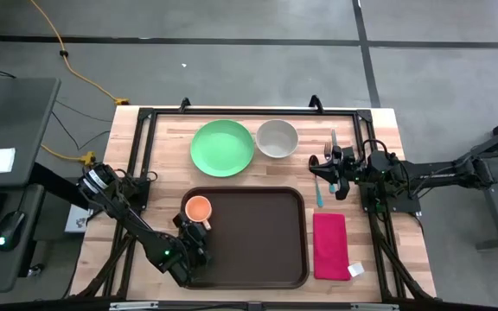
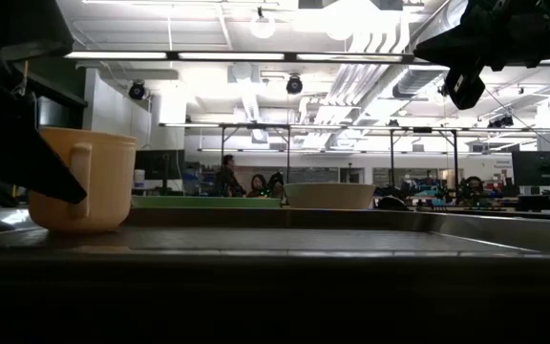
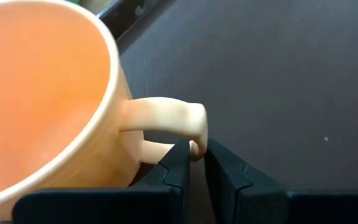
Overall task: Set up tray
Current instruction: Put the orange mug on the black serving tray
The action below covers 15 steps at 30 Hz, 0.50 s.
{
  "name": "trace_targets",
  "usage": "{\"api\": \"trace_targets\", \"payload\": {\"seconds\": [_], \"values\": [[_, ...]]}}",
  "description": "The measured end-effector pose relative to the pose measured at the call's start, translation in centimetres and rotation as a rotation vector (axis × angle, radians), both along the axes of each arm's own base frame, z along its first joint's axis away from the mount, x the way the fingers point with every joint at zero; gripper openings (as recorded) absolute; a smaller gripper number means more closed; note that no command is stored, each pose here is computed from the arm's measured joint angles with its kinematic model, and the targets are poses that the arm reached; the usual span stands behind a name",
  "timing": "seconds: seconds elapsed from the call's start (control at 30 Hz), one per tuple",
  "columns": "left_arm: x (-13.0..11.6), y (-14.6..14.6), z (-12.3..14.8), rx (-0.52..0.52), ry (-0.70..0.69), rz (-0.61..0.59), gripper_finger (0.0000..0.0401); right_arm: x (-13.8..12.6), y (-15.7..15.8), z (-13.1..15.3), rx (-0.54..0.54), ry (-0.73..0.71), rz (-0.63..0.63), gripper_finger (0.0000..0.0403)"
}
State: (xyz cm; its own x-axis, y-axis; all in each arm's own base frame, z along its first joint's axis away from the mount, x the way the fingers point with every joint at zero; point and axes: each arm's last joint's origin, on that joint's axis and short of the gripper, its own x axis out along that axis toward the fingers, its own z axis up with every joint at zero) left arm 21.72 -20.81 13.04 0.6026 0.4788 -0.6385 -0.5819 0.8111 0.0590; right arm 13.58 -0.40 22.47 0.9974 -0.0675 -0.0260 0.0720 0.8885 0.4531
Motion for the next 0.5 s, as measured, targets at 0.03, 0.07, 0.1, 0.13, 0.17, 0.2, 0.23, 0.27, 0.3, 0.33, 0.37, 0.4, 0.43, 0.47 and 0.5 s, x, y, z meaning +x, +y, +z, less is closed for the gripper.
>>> {"api": "trace_targets", "payload": {"seconds": [0.03, 0.07, 0.1, 0.13, 0.17, 0.2, 0.23, 0.27, 0.3, 0.33, 0.37, 0.4, 0.43, 0.47, 0.5], "values": [[0.01, 0.0, 0.04, 0.001, -0.007, 0.001, 0.0078, 0.0, 0.0, 0.01, 0.0, -0.001, 0.0, 0.0], [0.0, 0.03, 0.07, 0.005, -0.011, 0.004, 0.0078, 0.0, 0.0, 0.01, 0.0, -0.001, 0.0, 0.0], [-0.07, 0.12, 0.18, 0.006, -0.013, 0.011, 0.0078, 0.0, 0.0, 0.01, 0.0, 0.0, 0.0, 0.0], [-0.13, 0.17, 0.33, 0.002, -0.014, 0.015, 0.0078, 0.0, 0.0, 0.01, 0.0, -0.001, 0.0, 0.0], [-0.12, 0.17, 0.4, -0.003, -0.016, 0.016, 0.0079, 0.0, 0.0, 0.01, 0.0, -0.001, 0.0, 0.0], [-0.13, 0.16, 0.4, -0.005, -0.012, 0.016, 0.0079, 0.0, 0.0, 0.01, 0.0, -0.001, 0.0, 0.0], [-0.17, 0.19, 0.38, -0.005, -0.005, 0.016, 0.0079, 0.0, -0.01, 0.02, 0.0, -0.002, -0.001, 0.0], [-0.2, 0.23, 0.41, -0.002, -0.004, 0.015, 0.0079, 0.0, -0.01, 0.04, 0.0, -0.004, -0.001, 0.0], [-0.2, 0.23, 0.47, -0.005, -0.006, 0.015, 0.0079, 0.0, 0.0, 0.05, 0.0, -0.005, 0.0, 0.0], [-0.18, 0.21, 0.53, -0.008, -0.008, 0.015, 0.0079, 0.0, 0.0, 0.06, 0.0, -0.006, 0.0, 0.0], [-0.19, 0.21, 0.52, -0.009, -0.008, 0.015, 0.0079, 0.0, 0.0, 0.07, 0.0, -0.007, -0.001, 0.0], [-0.21, 0.22, 0.52, -0.008, -0.004, 0.015, 0.0079, 0.0, 0.0, 0.07, 0.0, -0.007, 0.0, 0.0], [-0.2, 0.22, 0.52, -0.009, -0.004, 0.015, 0.0079, 0.0, 0.0, 0.07, 0.0, -0.007, -0.001, 0.0], [-0.19, 0.2, 0.52, -0.01, -0.005, 0.014, 0.0079, 0.0, -0.01, 0.07, 0.0, -0.007, -0.001, 0.0], [-0.19, 0.21, 0.52, -0.009, -0.004, 0.014, 0.0079, 0.0, -0.01, 0.07, 0.0, -0.007, -0.001, 0.0]]}}
